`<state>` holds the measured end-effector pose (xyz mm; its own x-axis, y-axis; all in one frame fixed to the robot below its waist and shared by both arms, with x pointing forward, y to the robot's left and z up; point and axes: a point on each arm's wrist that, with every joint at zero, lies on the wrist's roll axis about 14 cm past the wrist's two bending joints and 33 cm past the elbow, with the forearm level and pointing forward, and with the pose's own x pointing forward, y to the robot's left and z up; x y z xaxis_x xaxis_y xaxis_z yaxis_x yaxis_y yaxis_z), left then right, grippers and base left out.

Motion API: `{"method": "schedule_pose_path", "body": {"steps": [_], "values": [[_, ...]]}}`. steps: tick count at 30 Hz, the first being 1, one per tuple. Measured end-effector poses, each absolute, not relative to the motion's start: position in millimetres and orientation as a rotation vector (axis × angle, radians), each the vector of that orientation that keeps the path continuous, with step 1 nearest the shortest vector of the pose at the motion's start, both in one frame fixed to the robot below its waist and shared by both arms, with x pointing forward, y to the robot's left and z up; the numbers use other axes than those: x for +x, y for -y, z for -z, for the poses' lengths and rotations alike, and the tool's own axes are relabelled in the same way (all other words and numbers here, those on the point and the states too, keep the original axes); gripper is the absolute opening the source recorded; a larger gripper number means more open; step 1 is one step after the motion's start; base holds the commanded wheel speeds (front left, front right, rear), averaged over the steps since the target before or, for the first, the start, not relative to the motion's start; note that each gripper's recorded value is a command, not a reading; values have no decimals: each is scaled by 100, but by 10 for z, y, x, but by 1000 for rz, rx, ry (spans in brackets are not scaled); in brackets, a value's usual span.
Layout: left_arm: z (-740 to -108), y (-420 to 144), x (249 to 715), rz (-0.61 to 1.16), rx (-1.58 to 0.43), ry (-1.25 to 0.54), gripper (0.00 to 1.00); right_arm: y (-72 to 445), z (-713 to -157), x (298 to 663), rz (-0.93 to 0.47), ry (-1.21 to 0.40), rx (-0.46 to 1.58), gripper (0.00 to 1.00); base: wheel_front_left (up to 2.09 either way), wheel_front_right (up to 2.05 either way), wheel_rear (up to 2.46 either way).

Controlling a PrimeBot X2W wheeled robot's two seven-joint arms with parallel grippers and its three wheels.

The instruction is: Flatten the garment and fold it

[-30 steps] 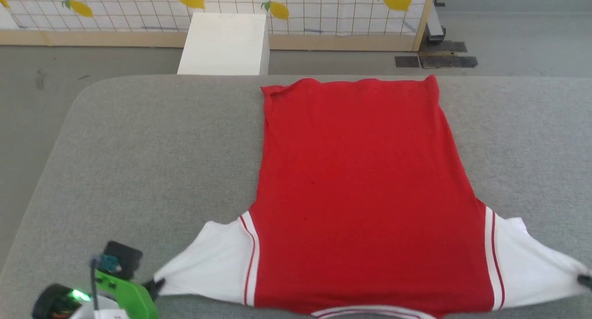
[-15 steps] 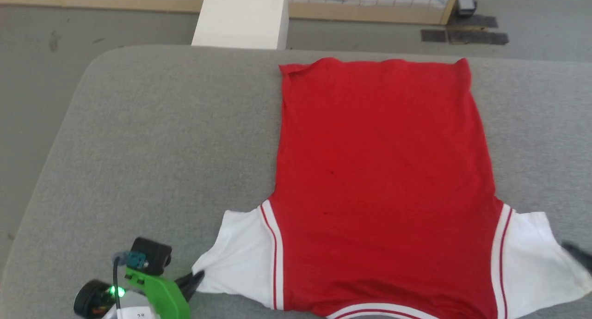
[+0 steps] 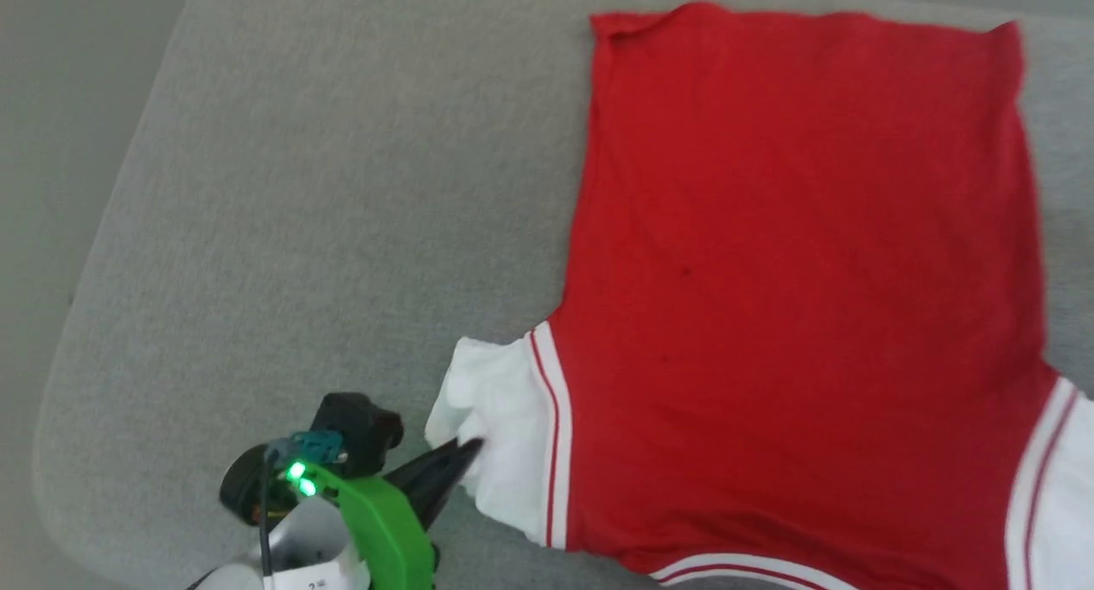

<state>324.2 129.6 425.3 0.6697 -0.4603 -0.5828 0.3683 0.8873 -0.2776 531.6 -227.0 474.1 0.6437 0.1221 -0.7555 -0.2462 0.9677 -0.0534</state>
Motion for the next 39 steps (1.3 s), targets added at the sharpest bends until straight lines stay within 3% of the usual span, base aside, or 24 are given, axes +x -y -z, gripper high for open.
{"method": "schedule_pose_path", "body": {"steps": [5,12,19,25,26,27,39], "values": [[-4196,-1295,3342,441,-165,-688,0,2129,-4600,5869,-195,-880,-152,100,0,0,0],[-4057,-1350,3358,383,-197,-717,0,1953,-4234,6364,-172,-944,-146,100,0,0,0],[-3924,-1457,3326,314,-217,-753,0,1797,-3617,6457,-176,-1066,-185,100,0,0,0],[-3847,-1535,3304,278,-202,-772,0,1716,-3476,6551,-195,-1062,-192,100,0,0,0],[-3844,-1530,3305,276,-205,-772,0,1724,-3474,6552,-194,-1063,-196,23,0,0,0],[-3840,-1523,3305,277,-207,-772,0,1728,-3478,6553,-195,-1061,-198,0,0,0,0],[-3936,-1556,3301,295,-173,-738,0,1935,-3612,6195,-179,-1090,-265,0,0,0,0]]}}
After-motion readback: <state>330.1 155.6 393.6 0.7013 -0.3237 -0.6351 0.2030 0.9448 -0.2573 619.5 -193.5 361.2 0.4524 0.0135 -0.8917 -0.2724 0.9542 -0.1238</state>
